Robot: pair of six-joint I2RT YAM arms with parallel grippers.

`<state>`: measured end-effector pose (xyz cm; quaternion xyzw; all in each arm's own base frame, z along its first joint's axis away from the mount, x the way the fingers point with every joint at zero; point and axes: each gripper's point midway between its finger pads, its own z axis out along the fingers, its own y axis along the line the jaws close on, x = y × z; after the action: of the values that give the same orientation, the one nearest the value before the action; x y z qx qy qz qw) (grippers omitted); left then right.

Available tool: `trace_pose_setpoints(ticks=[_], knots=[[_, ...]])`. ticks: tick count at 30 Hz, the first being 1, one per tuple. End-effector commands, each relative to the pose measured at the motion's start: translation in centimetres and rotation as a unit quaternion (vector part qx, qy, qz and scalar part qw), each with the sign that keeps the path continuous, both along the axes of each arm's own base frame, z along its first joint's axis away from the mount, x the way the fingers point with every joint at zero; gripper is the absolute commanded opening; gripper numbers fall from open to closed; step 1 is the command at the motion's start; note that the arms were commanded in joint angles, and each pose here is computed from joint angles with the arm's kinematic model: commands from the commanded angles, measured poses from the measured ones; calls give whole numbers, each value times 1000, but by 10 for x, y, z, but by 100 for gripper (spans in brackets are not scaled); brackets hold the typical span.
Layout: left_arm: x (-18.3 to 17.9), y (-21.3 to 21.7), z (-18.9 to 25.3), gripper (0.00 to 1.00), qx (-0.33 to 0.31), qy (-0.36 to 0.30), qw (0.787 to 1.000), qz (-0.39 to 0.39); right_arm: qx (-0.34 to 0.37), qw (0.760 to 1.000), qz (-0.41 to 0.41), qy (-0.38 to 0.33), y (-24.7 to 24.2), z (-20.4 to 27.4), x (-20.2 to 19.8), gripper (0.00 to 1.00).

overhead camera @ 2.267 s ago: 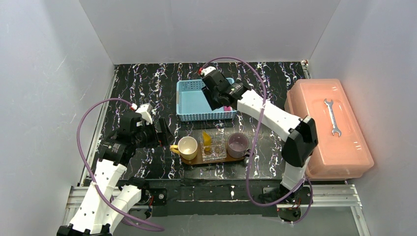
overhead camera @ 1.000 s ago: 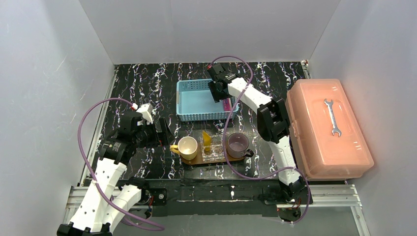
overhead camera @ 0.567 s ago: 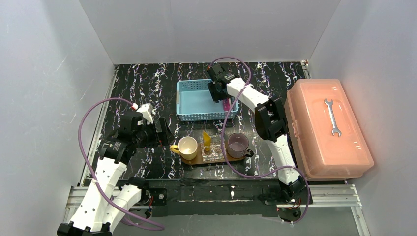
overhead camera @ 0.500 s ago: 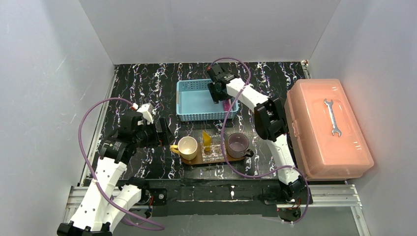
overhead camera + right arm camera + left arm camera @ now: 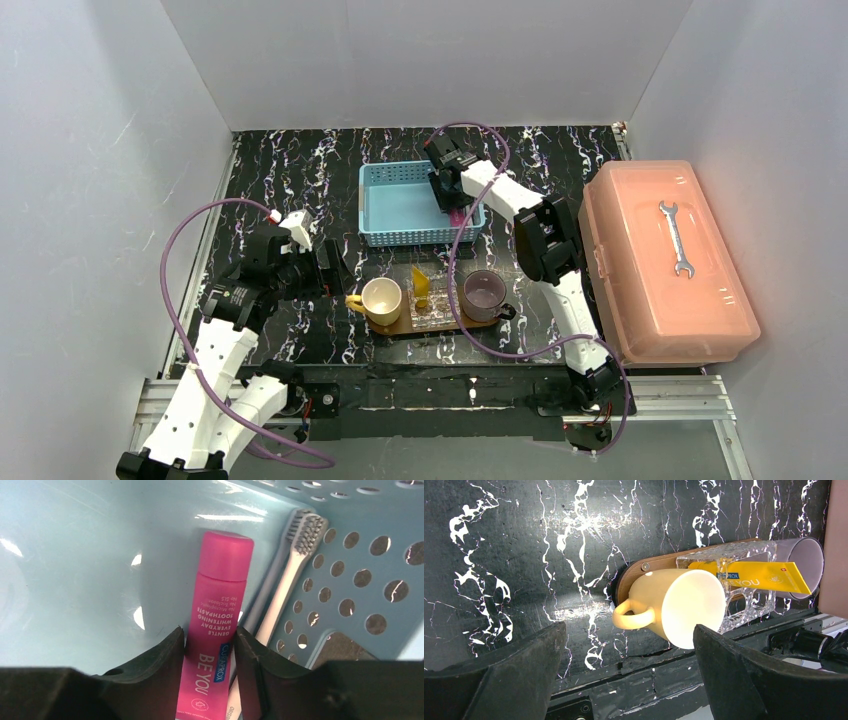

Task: Prepare toiletry sets of a toothbrush and toothpaste on the tray

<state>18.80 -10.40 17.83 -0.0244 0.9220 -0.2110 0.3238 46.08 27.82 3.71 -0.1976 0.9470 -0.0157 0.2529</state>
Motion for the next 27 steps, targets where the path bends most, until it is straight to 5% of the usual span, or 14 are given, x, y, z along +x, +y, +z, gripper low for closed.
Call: trace_pose_setpoints(ticks=[1, 9, 27], knots=[[-2, 1, -5, 98, 5, 4, 1000, -6, 27, 1000, 6, 2, 10, 1, 0, 44], [-2, 1, -5, 98, 6, 4, 1000, -5, 51, 998, 5, -21, 16, 30, 6, 25], [1, -2, 0, 99, -1, 6, 1000, -8, 119, 981, 55, -144, 22, 172, -12, 23]])
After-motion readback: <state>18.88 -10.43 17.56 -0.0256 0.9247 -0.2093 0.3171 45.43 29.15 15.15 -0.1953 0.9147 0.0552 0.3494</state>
